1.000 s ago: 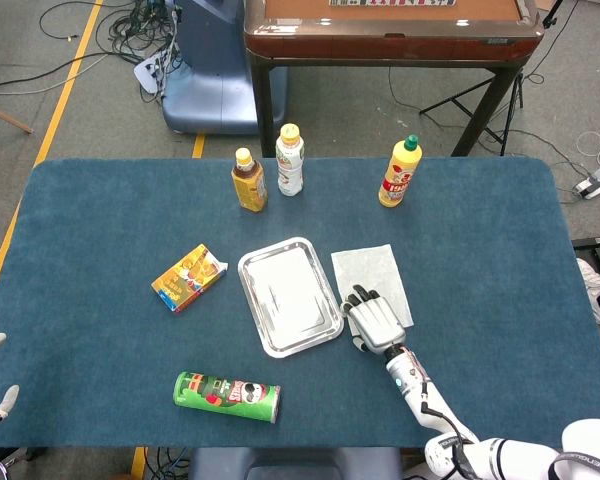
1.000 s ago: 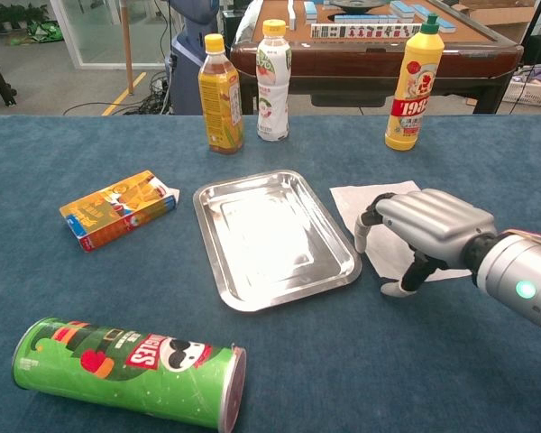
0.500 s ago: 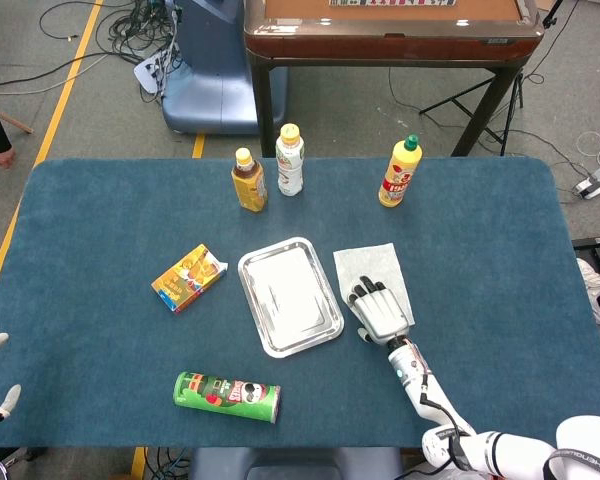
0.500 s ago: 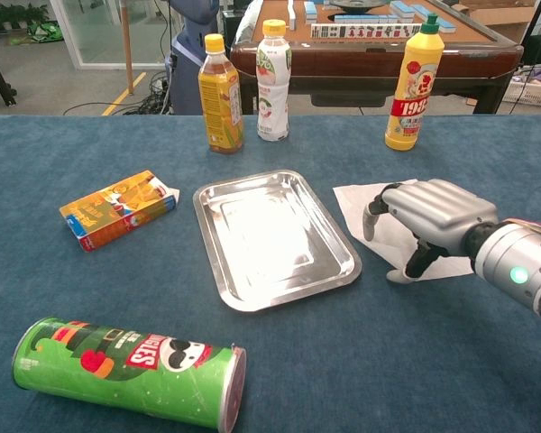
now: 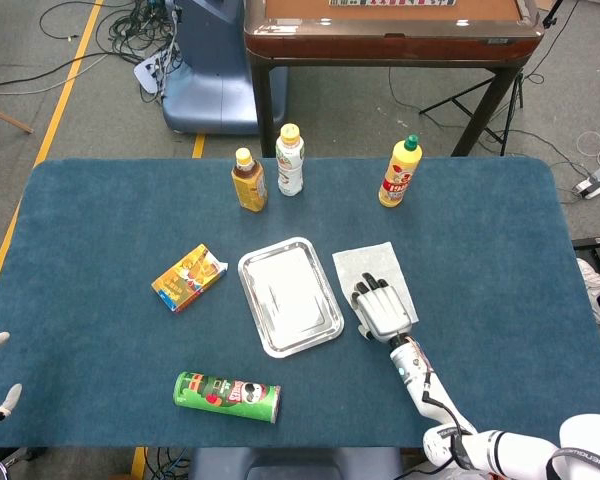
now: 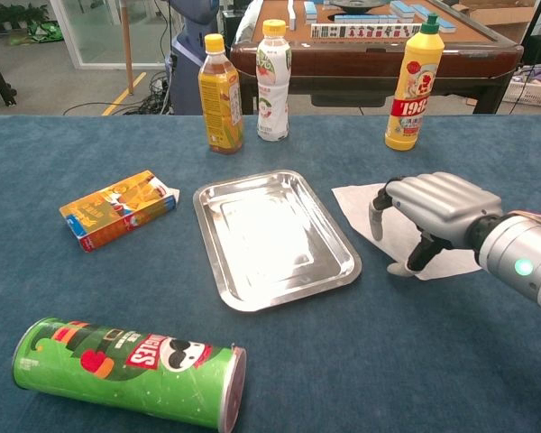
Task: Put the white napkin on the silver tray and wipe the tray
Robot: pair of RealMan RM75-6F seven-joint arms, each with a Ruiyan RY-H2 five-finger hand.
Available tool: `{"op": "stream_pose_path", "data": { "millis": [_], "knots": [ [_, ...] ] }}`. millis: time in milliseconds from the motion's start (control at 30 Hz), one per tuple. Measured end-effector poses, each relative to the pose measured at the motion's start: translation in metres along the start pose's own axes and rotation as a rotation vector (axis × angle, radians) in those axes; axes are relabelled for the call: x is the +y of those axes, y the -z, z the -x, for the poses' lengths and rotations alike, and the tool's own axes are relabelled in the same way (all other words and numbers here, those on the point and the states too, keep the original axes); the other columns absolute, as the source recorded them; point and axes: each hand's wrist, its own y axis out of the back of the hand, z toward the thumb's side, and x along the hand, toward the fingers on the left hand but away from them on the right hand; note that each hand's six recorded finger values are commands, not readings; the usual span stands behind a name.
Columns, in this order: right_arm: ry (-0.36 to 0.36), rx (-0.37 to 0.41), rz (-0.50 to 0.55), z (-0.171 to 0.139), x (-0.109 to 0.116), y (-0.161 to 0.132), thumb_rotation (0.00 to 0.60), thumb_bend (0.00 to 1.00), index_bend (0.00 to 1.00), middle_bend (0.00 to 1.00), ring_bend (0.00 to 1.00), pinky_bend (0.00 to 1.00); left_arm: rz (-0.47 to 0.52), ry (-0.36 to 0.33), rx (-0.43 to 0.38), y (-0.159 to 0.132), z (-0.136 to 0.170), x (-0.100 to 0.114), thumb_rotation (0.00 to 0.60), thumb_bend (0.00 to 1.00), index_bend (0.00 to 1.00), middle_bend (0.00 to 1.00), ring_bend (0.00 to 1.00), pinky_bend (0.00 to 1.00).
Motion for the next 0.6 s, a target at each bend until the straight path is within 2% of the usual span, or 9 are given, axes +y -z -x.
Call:
{"op": "stream_pose_path", "data": {
  "millis": [367, 600],
  "knots": [
    [-0.015, -0.029, -0.016, -0.0017, -0.0004, 0.0053, 0.600, 0.20, 0.53, 0.32, 0.14, 0.33, 0.000, 0.004, 0.000, 0.0003, -0.0012, -0.0017, 0.600, 0.27, 0.20, 0.12, 0.12, 0.00],
    [-0.029, -0.038, -0.023, -0.0040, -0.0019, 0.0096, 0.600, 0.35, 0.55, 0.32, 0.14, 0.33, 0.002, 0.008, -0.001, 0.0002, -0.0026, -0.0042, 0.600, 0.27, 0.20, 0.12, 0.12, 0.00]
  ]
}}
